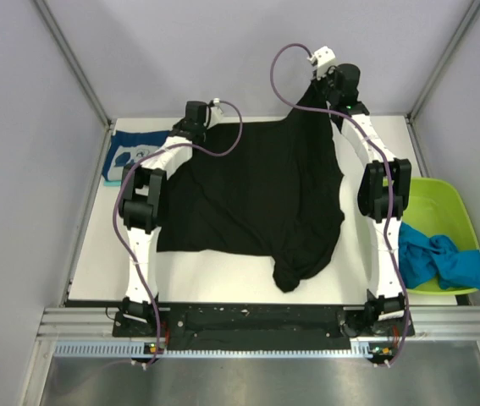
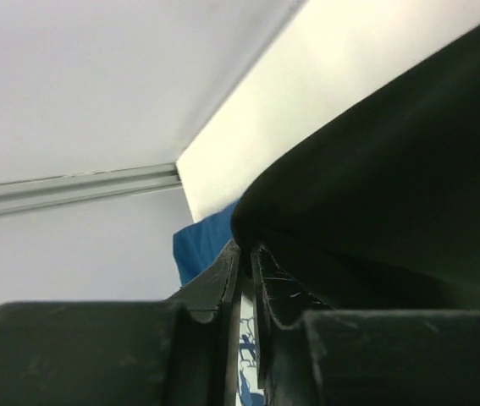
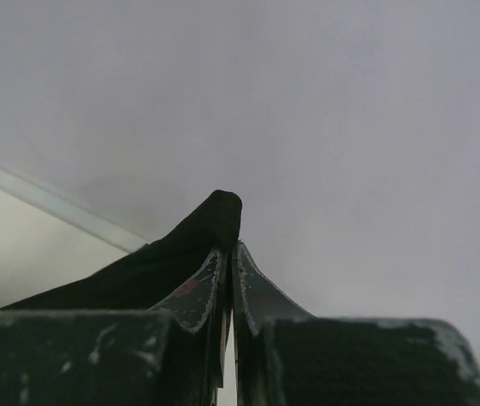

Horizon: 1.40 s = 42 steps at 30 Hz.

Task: Fold and stack the t-shirts
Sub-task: Flatten out the tshirt, then grap the side of the flattened tshirt closest away from the robot with both arms

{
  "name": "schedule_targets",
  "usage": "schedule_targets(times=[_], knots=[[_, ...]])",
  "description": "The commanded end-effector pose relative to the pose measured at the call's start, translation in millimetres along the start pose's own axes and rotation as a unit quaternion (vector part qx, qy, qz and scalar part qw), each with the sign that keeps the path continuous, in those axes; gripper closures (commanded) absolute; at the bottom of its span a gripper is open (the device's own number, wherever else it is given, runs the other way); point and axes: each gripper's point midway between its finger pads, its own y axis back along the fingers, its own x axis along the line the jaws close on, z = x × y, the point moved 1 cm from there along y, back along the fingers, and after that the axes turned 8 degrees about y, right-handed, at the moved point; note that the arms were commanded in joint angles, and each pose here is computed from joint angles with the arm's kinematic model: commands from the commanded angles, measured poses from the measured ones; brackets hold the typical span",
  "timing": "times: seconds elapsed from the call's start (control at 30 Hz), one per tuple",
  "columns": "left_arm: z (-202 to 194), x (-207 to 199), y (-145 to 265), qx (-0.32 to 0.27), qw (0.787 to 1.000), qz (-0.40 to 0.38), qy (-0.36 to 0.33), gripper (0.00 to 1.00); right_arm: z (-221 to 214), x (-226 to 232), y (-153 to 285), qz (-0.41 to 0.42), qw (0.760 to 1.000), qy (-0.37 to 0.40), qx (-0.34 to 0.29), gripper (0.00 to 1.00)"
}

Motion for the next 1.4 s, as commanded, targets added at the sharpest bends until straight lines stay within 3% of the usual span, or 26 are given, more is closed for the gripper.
schedule_targets(times=[0.0, 0.03, 0.07, 0.13, 0.2, 0.23, 0.3, 0.37, 0.43, 0.57, 0.7, 0.8, 1.0, 1.23, 1.3, 1.37], knots=[[28, 62, -4, -0.029, 0.987, 0.156, 0.025, 0.67, 33, -26, -8, -0.045, 0.996, -0.008, -0.071, 1.0], [29, 68, -6, -0.024, 0.983, 0.181, 0.017, 0.56, 34, -27, -9, -0.052, 0.996, -0.016, -0.071, 0.94], [31, 76, -7, -0.019, 0.979, 0.204, 0.006, 0.44, 30, -29, -11, -0.061, 0.996, -0.024, -0.067, 0.67], [35, 100, -3, -0.007, 0.965, 0.26, 0.002, 0.27, 30, -38, -10, -0.081, 0.995, -0.04, -0.051, 0.32], [40, 123, 8, -0.009, 0.955, 0.296, 0.02, 0.18, 43, -52, 1, -0.102, 0.991, -0.072, -0.039, 0.19], [43, 129, 15, -0.014, 0.956, 0.292, 0.033, 0.16, 45, -52, 12, -0.093, 0.992, -0.086, -0.014, 0.01], [49, 126, 33, -0.037, 0.97, 0.232, 0.056, 0.14, 60, -49, 40, -0.075, 0.992, -0.101, 0.017, 0.01], [46, 102, 72, -0.058, 0.993, 0.094, 0.051, 0.14, 68, -36, 77, -0.065, 0.99, -0.108, 0.059, 0.01], [38, 63, 111, -0.088, 0.994, -0.039, 0.042, 0.13, 74, -21, 120, -0.056, 0.987, -0.124, 0.081, 0.01], [-3, 5, 186, -0.116, 0.97, -0.212, 0.007, 0.17, 61, 37, 207, 0.003, 0.963, -0.233, 0.133, 0.09], [-77, -43, 235, -0.084, 0.946, -0.305, -0.066, 0.21, 15, 89, 279, 0.034, 0.929, -0.29, 0.227, 0.31], [-123, -69, 245, -0.054, 0.937, -0.327, -0.113, 0.23, -26, 123, 325, 0.042, 0.903, -0.296, 0.31, 0.37], [-188, -105, 223, -0.021, 0.941, -0.288, -0.179, 0.19, -108, 191, 390, 0.065, 0.84, -0.339, 0.419, 0.38], [-214, -122, 202, -0.007, 0.939, -0.264, -0.219, 0.18, -160, 227, 390, 0.064, 0.815, -0.36, 0.45, 0.43], [-220, -122, 194, 0.006, 0.943, -0.254, -0.215, 0.19, -164, 238, 387, 0.082, 0.807, -0.37, 0.453, 0.5], [-221, -120, 185, 0.016, 0.951, -0.238, -0.197, 0.31, -170, 245, 388, 0.091, 0.798, -0.371, 0.465, 0.64]])
